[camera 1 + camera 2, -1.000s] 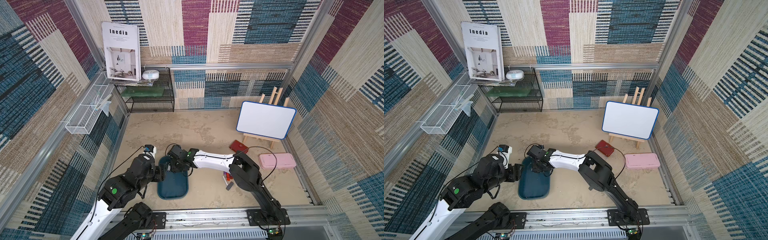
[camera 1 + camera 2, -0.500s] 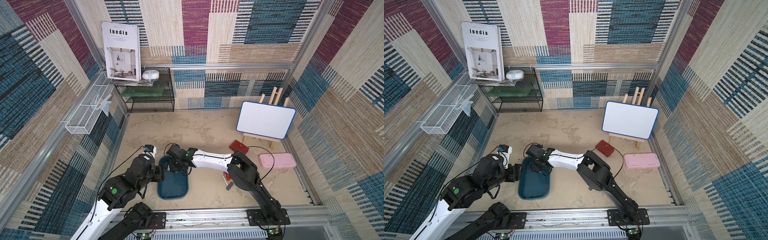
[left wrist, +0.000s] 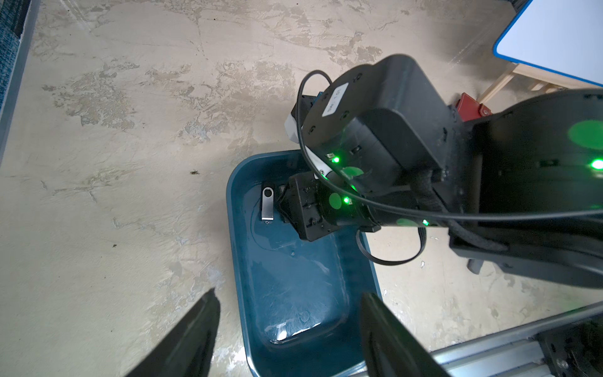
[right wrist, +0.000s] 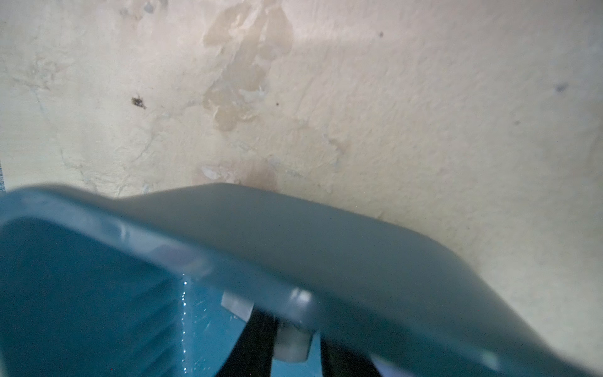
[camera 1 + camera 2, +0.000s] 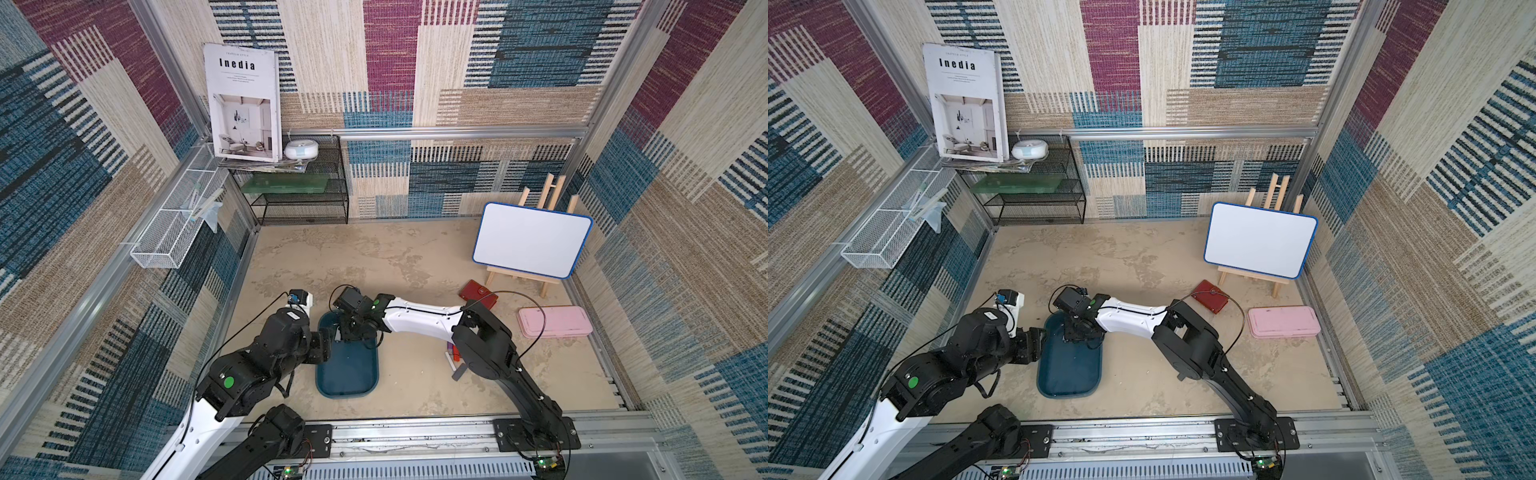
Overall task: Put the usb flash drive into the storage box
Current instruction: Place the USB flash in the storage box, then pick up the USB flash from the center of the board.
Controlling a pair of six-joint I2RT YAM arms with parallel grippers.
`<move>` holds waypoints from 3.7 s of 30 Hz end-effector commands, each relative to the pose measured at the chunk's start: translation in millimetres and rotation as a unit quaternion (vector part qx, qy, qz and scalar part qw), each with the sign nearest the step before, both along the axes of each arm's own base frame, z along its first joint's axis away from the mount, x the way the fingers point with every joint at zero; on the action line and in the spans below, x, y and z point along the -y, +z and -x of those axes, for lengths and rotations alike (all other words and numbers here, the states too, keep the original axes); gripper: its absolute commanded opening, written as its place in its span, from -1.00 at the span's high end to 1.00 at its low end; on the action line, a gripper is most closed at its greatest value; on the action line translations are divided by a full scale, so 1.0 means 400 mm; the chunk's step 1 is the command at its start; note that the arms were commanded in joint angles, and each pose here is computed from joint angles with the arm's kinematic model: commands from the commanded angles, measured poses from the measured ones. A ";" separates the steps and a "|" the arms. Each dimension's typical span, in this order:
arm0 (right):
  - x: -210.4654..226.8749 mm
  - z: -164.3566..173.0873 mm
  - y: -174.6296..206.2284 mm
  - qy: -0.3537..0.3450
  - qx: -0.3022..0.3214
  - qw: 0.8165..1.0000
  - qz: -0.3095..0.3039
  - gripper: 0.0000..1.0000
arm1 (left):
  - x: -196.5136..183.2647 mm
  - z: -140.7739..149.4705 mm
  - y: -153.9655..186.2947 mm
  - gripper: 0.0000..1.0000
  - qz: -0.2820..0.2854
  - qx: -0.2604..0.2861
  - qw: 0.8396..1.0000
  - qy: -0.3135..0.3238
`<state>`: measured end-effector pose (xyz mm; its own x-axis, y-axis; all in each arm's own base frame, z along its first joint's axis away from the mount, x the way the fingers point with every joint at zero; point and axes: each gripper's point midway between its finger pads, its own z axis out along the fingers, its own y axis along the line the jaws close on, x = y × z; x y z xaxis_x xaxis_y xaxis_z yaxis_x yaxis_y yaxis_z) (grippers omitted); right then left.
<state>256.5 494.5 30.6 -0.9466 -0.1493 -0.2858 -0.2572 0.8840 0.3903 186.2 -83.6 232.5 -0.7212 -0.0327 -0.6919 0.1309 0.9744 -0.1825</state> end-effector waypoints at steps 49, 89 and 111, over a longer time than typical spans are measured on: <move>1.067 -0.062 0.196 -0.321 0.292 0.896 0.093 -0.08 | 0.318 0.053 -0.126 -0.27 0.031 -0.131 0.975 -0.179; 1.146 -0.005 0.224 -0.398 0.355 0.845 0.037 -0.21 | 0.929 0.043 -0.468 0.13 -0.107 -0.198 0.916 -0.332; 1.142 -0.005 0.222 -0.396 0.355 0.846 0.032 -0.23 | 0.872 0.057 -0.530 0.10 -0.149 -0.208 0.912 -0.319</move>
<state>256.4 37.3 115.6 -0.3693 0.4047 -0.8366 0.2785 0.9070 0.3158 160.9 -435.0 20.9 -0.7326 0.6279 -0.2627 0.6697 0.7338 -0.1139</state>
